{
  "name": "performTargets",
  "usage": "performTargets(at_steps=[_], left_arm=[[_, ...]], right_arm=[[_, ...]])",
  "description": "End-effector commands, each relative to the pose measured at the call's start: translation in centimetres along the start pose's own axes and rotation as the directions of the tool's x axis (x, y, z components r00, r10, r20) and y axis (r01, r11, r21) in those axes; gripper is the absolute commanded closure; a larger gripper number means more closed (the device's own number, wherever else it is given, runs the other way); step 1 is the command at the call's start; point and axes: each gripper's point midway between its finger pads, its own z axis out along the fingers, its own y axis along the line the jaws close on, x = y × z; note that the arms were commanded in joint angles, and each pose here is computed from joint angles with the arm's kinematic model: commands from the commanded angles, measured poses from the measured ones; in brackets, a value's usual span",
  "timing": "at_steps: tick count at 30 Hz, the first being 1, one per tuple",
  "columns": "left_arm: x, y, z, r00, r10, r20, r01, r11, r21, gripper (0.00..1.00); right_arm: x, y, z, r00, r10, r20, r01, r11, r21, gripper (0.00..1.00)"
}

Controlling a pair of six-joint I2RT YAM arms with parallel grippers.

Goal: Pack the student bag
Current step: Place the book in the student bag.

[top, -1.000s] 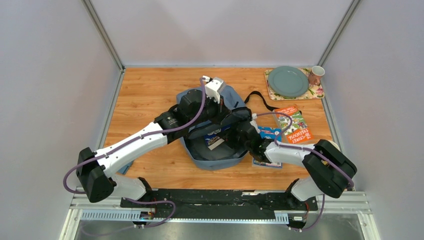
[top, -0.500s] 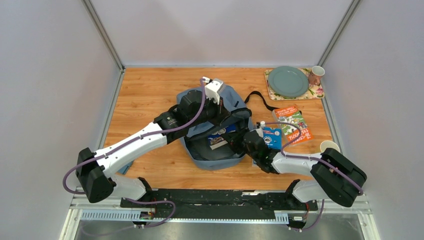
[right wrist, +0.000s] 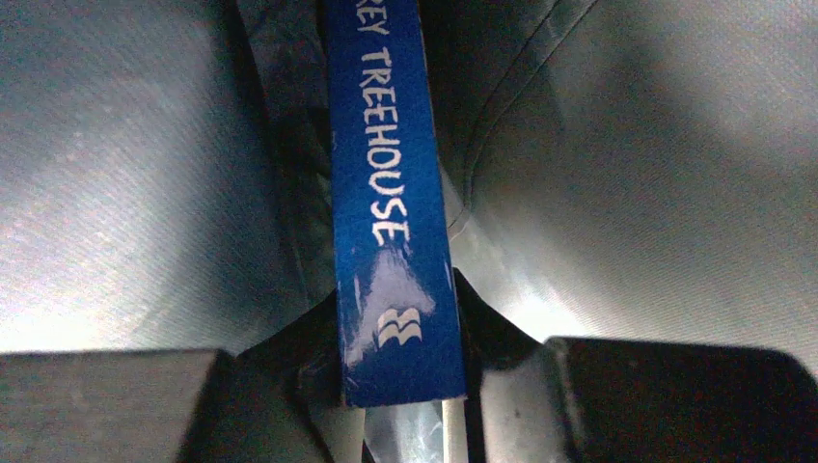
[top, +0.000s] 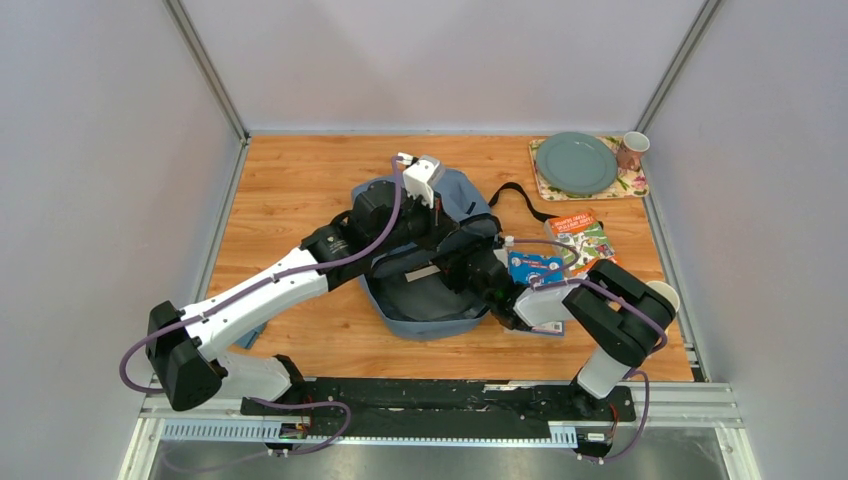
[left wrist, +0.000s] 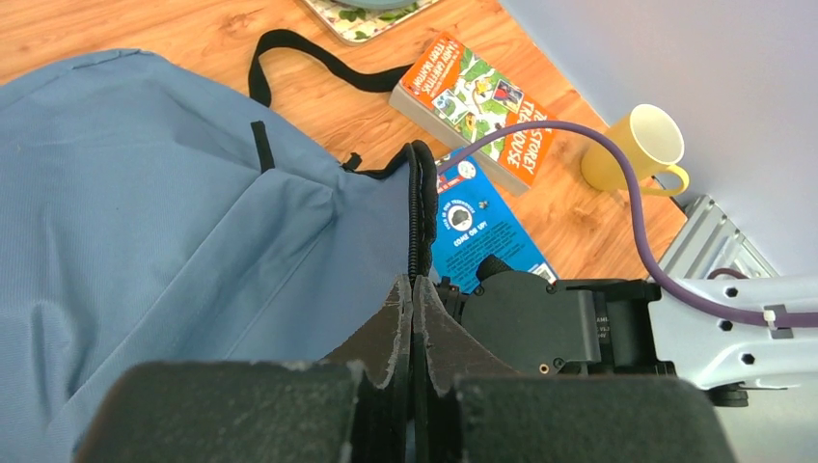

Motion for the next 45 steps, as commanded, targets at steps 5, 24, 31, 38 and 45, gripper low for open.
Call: performTargets(at_steps=[5, 24, 31, 38, 45], left_arm=[[-1.9, -0.5, -0.5, 0.997, -0.004, 0.079, 0.003, 1.000, 0.010, 1.00], [-2.3, 0.6, -1.5, 0.990, 0.002, 0.139, 0.001, 1.000, -0.022, 1.00], [-1.5, 0.6, -1.5, 0.993, -0.004, 0.114, 0.006, 1.000, -0.014, 1.00], [-1.2, 0.3, -1.3, 0.995, -0.009, 0.099, 0.009, 1.000, 0.000, 1.00], [-1.2, 0.0, -1.1, 0.996, -0.007, 0.089, 0.006, 1.000, 0.018, 1.00]], right_arm=[[0.2, -3.7, -0.3, 0.993, -0.073, -0.095, 0.087, 0.984, 0.157, 0.54], [-0.4, -3.7, -4.4, 0.984, -0.135, -0.116, 0.151, 0.979, 0.136, 0.72], [-0.1, -2.4, -3.1, 0.977, -0.165, -0.137, 0.186, 0.970, 0.160, 0.73], [-1.2, -4.2, -3.0, 0.981, -0.172, -0.090, 0.189, 0.952, 0.242, 0.57], [-0.3, -0.7, 0.3, 0.977, -0.193, -0.088, 0.203, 0.972, 0.115, 0.66]])
